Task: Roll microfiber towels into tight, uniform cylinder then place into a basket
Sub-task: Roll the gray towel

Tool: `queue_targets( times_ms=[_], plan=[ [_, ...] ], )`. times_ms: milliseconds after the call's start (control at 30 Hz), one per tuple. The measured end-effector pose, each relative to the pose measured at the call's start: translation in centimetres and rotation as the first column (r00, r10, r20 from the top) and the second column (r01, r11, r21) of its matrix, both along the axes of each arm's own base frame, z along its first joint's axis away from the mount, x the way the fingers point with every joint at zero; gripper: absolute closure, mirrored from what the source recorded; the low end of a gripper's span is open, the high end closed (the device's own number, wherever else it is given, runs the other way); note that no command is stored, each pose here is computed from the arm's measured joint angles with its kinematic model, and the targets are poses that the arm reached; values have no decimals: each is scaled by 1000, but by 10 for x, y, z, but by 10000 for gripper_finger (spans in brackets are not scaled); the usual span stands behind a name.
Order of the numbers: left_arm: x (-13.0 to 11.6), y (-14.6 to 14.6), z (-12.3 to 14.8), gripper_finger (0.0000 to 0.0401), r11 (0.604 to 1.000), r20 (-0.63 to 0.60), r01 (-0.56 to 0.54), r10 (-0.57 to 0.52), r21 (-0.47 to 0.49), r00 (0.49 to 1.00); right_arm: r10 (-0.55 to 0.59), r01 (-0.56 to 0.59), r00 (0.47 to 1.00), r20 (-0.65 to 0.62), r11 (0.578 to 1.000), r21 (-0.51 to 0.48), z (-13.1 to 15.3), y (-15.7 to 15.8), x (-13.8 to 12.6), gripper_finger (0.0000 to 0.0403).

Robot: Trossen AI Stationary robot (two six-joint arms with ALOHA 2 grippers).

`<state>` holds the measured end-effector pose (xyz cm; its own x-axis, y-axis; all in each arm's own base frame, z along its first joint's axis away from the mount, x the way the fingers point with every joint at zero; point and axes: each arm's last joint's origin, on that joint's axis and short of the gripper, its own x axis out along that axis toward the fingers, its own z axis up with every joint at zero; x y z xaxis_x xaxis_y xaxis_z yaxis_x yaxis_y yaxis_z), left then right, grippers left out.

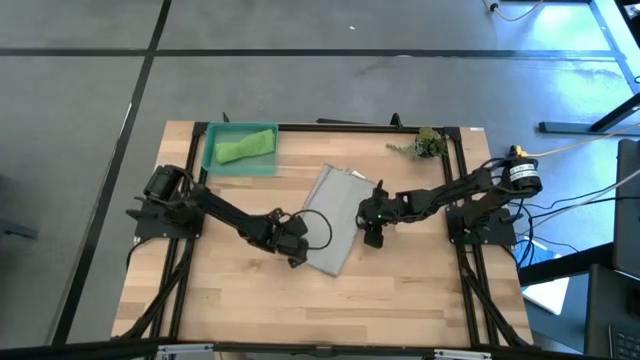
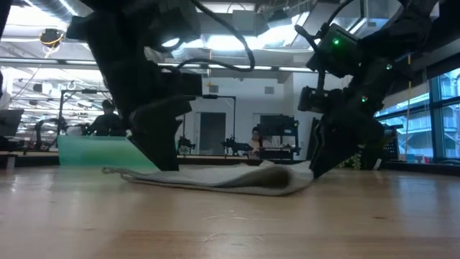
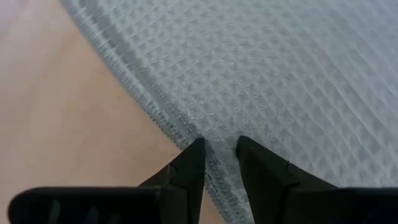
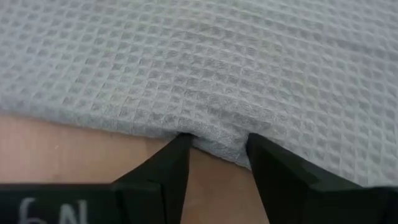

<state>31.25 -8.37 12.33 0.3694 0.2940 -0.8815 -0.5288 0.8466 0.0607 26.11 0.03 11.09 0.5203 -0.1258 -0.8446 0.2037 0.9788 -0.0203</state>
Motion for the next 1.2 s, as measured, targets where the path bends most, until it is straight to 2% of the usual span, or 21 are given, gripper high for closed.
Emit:
queue_targets(
  times_ms=[233, 367, 500, 567, 667, 767, 867, 1000, 1067, 1200],
  plan=[
    [0, -28, 1, 304, 996, 97, 43, -36, -73, 995, 73, -72, 997, 18, 996, -61, 4, -6, 5, 236],
    [3, -35, 2, 304, 993, 143, 65, -50, -101, 988, 92, -87, 995, 35, 990, -114, 5, -9, 7, 236],
    [5, -37, 3, 304, 991, 172, 76, -57, -112, 984, 75, -70, 997, 14, 973, -219, 7, -13, 6, 236],
    [5, -37, 5, 304, 992, 180, 83, -65, -95, 981, 78, -72, 997, 13, 964, -258, 11, -13, 5, 236],
    [3, -35, 14, 304, 995, 208, 90, -78, -49, 975, 90, -76, 995, 46, 964, -254, 25, -8, 1, 236],
    [-1, -33, 28, 304, 997, 241, 68, -73, 30, 968, 182, -161, 980, 84, 963, -218, 39, 7, -3, 236],
    [-6, -32, 42, 304, 993, 270, 44, -71, 107, 960, 359, -334, 926, 115, 923, -191, 47, 30, -6, 236],
    [-12, -30, 52, 304, 988, 281, 20, -63, 152, 958, 564, -535, 809, 163, 823, -191, 49, 63, -7, 236],
    [-12, -30, 52, 304, 987, 284, 16, -61, 158, 957, 622, -593, 763, 177, 782, -191, 46, 77, -7, 236],
    [-12, -29, 52, 304, 987, 280, 16, -61, 161, 958, 684, -654, 700, 207, 730, -199, 36, 97, -4, 236]
  ],
)
